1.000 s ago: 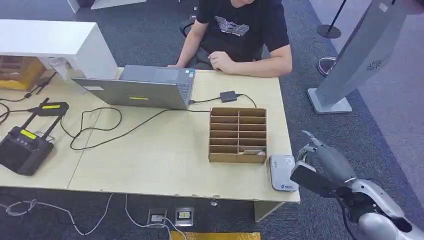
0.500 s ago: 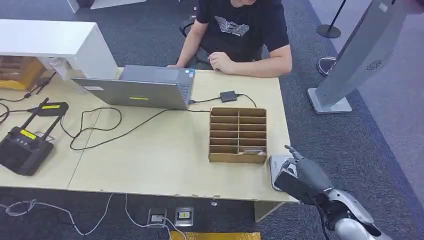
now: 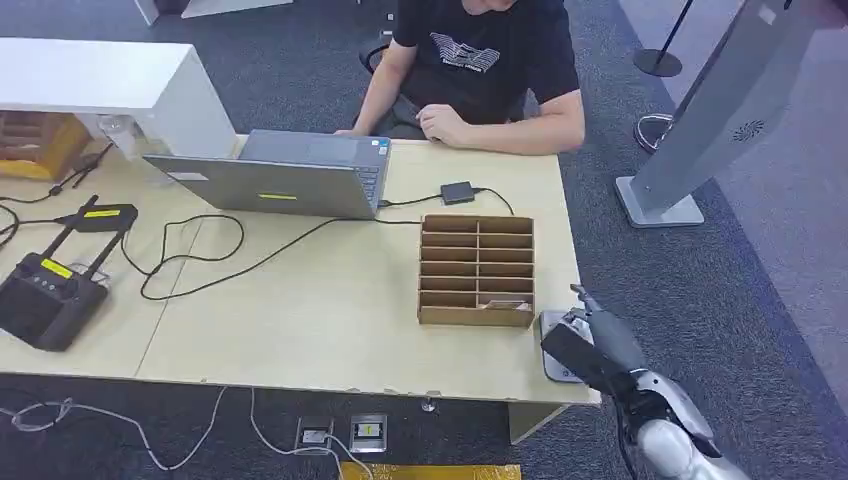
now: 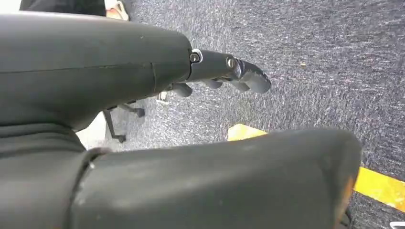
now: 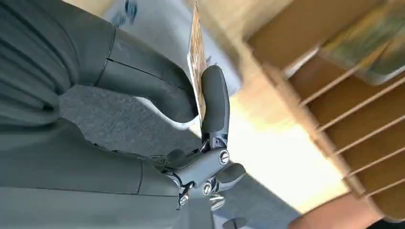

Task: Pass the card to the sensor for recognition and then transmit it.

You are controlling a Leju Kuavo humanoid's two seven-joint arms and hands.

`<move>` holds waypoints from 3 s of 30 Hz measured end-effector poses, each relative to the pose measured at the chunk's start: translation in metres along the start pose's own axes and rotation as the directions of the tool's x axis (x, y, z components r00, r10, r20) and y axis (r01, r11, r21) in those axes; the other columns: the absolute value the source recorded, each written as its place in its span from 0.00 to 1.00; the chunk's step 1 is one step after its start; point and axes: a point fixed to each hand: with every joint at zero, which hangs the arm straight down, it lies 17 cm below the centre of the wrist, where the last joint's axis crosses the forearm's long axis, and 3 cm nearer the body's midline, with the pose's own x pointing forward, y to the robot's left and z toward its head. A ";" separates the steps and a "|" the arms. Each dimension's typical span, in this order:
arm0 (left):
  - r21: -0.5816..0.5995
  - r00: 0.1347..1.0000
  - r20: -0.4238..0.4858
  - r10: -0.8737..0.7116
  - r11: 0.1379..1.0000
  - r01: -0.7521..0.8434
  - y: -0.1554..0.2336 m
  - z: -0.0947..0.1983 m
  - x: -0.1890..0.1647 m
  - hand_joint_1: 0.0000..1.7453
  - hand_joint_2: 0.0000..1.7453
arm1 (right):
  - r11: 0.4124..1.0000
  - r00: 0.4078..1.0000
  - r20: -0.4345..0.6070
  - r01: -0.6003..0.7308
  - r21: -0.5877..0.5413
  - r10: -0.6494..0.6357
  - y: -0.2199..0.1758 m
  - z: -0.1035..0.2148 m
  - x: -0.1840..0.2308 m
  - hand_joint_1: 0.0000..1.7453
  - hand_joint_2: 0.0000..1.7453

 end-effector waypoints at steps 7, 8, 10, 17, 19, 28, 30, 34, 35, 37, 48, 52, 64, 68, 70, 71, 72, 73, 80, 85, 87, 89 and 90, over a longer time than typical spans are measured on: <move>0.001 1.000 0.000 0.001 1.000 -0.001 0.001 0.000 0.000 0.00 0.00 | 0.999 0.998 -0.054 -0.012 -0.030 0.011 -0.015 -0.004 -0.029 1.00 1.00; 0.001 1.000 0.000 0.001 1.000 -0.001 0.001 0.000 0.000 0.00 0.00 | 0.999 0.998 -0.062 -0.010 -0.036 0.008 -0.018 -0.004 -0.033 1.00 1.00; 0.002 1.000 0.000 0.001 1.000 -0.001 0.001 0.000 0.000 0.00 0.00 | 0.999 0.997 -0.073 -0.009 -0.044 0.005 -0.022 -0.006 -0.038 1.00 1.00; 0.013 1.000 -0.017 0.011 1.000 -0.011 0.005 0.000 -0.003 0.00 0.00 | 0.997 0.991 -0.131 -0.017 -0.070 0.007 -0.048 -0.001 -0.068 1.00 1.00; 0.015 1.000 -0.022 0.013 1.000 -0.012 0.005 0.000 -0.004 0.00 0.00 | 0.998 0.991 -0.136 -0.018 -0.066 0.009 -0.049 -0.001 -0.070 1.00 1.00; 0.026 0.999 -0.025 0.022 0.999 -0.022 0.004 -0.001 -0.005 0.00 0.00 | 0.999 0.987 -0.158 0.030 -0.039 -0.036 -0.024 0.006 -0.072 1.00 1.00; 0.028 0.999 -0.027 0.023 0.999 -0.022 0.004 -0.001 -0.005 0.00 0.00 | 0.998 0.986 -0.157 0.052 -0.040 -0.058 -0.016 0.007 -0.070 1.00 1.00; 0.027 0.999 -0.027 0.022 0.999 -0.021 0.003 -0.001 -0.005 0.00 0.00 | 0.997 0.986 -0.151 0.063 -0.049 -0.070 -0.012 0.007 -0.064 1.00 1.00; 0.027 0.999 -0.027 0.022 0.999 -0.021 0.002 -0.001 -0.005 0.00 0.00 | 0.997 0.986 -0.148 0.063 -0.050 -0.070 -0.012 0.006 -0.061 1.00 1.00; 0.024 0.999 -0.027 0.021 0.999 -0.020 0.001 -0.001 -0.005 0.00 0.00 | 0.997 0.987 -0.142 0.063 -0.048 -0.070 -0.011 0.005 -0.056 1.00 1.00; 0.012 1.000 -0.023 0.012 1.000 -0.011 -0.002 0.000 -0.004 0.00 0.00 | 0.998 0.991 -0.116 0.061 -0.024 -0.064 0.004 0.008 -0.041 1.00 1.00; 0.011 1.000 -0.023 0.011 1.000 -0.011 -0.002 0.000 -0.004 0.00 0.00 | 0.998 0.991 -0.118 0.060 -0.022 -0.063 0.008 0.011 -0.042 1.00 1.00; 0.012 1.000 -0.013 0.020 1.000 -0.020 -0.002 0.000 -0.003 0.00 0.00 | 0.984 0.985 -0.144 -0.118 -0.130 0.099 -0.078 0.015 -0.046 1.00 1.00; 0.012 1.000 -0.013 0.021 1.000 -0.021 -0.002 0.000 -0.003 0.00 0.00 | 0.973 0.986 -0.129 -0.129 -0.192 0.105 -0.104 0.019 -0.040 1.00 1.00; 0.013 1.000 -0.010 0.021 1.000 -0.021 -0.002 0.000 -0.002 0.00 0.00 | 0.964 0.988 -0.112 -0.127 -0.234 0.103 -0.122 0.021 -0.036 1.00 1.00; 0.014 1.000 -0.009 0.021 1.000 -0.021 -0.002 0.000 -0.002 0.00 0.00 | 0.960 0.989 -0.107 -0.124 -0.250 0.100 -0.132 0.023 -0.035 1.00 1.00; 0.014 1.000 -0.007 0.021 1.000 -0.021 -0.002 0.000 -0.002 0.00 0.00 | 0.957 0.990 -0.103 -0.121 -0.265 0.096 -0.143 0.024 -0.033 1.00 1.00; 0.015 1.000 -0.007 0.021 1.000 -0.021 -0.002 0.000 -0.002 0.00 0.00 | 0.951 0.990 -0.100 -0.121 -0.283 0.096 -0.154 0.026 -0.032 1.00 1.00; 0.028 1.000 -0.001 0.022 0.999 -0.022 0.001 -0.001 -0.001 0.00 0.00 | 0.909 0.992 -0.056 -0.123 -0.399 0.109 -0.215 0.037 -0.014 1.00 1.00; 0.033 1.000 0.008 0.022 0.999 -0.022 0.001 -0.001 0.002 0.00 0.00 | 0.861 0.990 0.003 -0.124 -0.493 0.144 -0.277 0.041 0.021 1.00 1.00; 0.031 1.000 0.008 0.023 0.999 -0.023 -0.002 -0.001 0.001 0.00 0.00 | 0.851 0.986 0.012 -0.139 -0.506 0.169 -0.284 0.041 0.029 1.00 1.00; 0.028 1.000 0.008 0.023 0.999 -0.023 -0.003 -0.001 0.001 0.00 0.00 | 0.837 0.978 0.004 -0.178 -0.517 0.210 -0.290 0.037 0.038 1.00 1.00; 0.026 1.000 0.008 0.022 0.999 -0.023 -0.004 -0.001 0.002 0.00 0.00 | 0.832 0.975 0.006 -0.186 -0.522 0.222 -0.290 0.033 0.045 1.00 1.00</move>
